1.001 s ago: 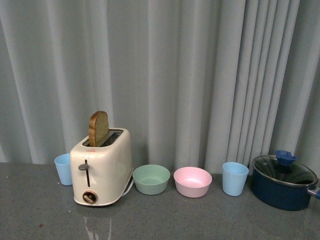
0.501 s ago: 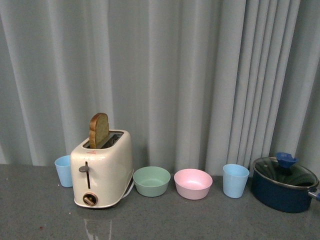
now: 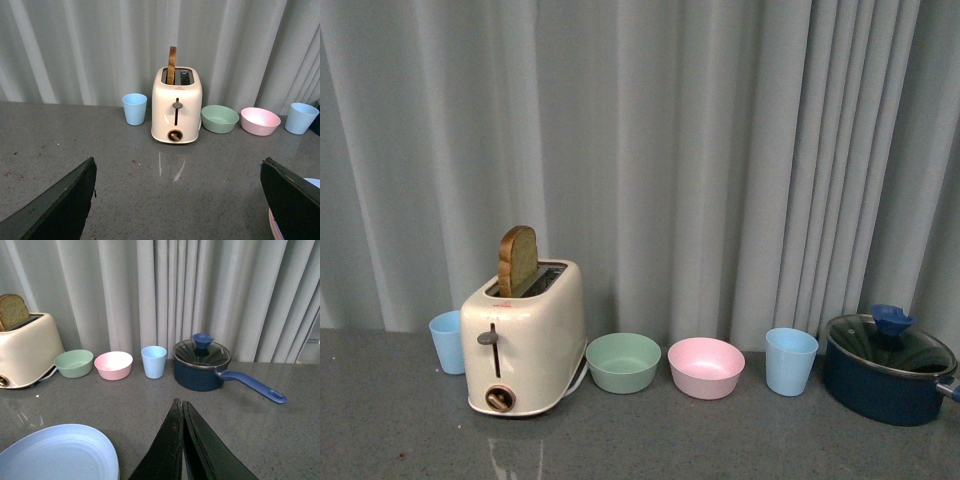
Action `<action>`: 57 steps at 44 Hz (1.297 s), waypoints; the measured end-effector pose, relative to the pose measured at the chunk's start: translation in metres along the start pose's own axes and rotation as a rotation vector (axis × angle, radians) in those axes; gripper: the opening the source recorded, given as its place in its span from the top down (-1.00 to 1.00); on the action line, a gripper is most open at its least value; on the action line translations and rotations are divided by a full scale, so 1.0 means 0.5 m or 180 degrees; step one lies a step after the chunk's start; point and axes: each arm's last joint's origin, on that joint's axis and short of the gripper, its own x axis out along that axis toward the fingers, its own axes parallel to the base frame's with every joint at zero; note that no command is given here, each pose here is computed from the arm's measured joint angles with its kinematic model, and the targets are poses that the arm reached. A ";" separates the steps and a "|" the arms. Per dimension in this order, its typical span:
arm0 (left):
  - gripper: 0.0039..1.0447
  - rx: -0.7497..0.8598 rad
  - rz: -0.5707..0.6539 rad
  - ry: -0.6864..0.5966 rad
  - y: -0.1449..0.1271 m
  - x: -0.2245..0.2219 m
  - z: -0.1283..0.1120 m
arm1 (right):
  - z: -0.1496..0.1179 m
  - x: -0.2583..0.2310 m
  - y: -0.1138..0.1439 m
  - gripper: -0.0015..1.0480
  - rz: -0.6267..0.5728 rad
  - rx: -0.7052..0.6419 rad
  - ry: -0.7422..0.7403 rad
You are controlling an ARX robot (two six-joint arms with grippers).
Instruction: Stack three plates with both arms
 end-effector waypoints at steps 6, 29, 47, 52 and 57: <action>-0.87 0.0000 0.0000 0.0000 0.000 0.000 0.000 | -0.008 0.000 0.000 0.94 0.0000 0.0000 0.0001; -0.87 0.0000 0.0000 0.0000 0.000 0.000 0.000 | -0.028 0.000 0.000 0.79 0.0000 -0.0001 -0.0015; -0.87 0.0000 0.0000 0.0000 0.000 0.000 0.000 | -0.028 0.000 0.000 -0.63 -0.0001 -0.0001 -0.0015; -0.87 0.0000 0.0000 0.0000 0.000 0.000 0.000 | -0.028 0.000 0.000 -0.87 -0.0001 0.0001 -0.0015; -0.87 0.0000 0.0000 0.0000 0.000 0.000 0.000 | -0.028 0.000 0.000 -0.86 0.0000 0.0000 -0.0015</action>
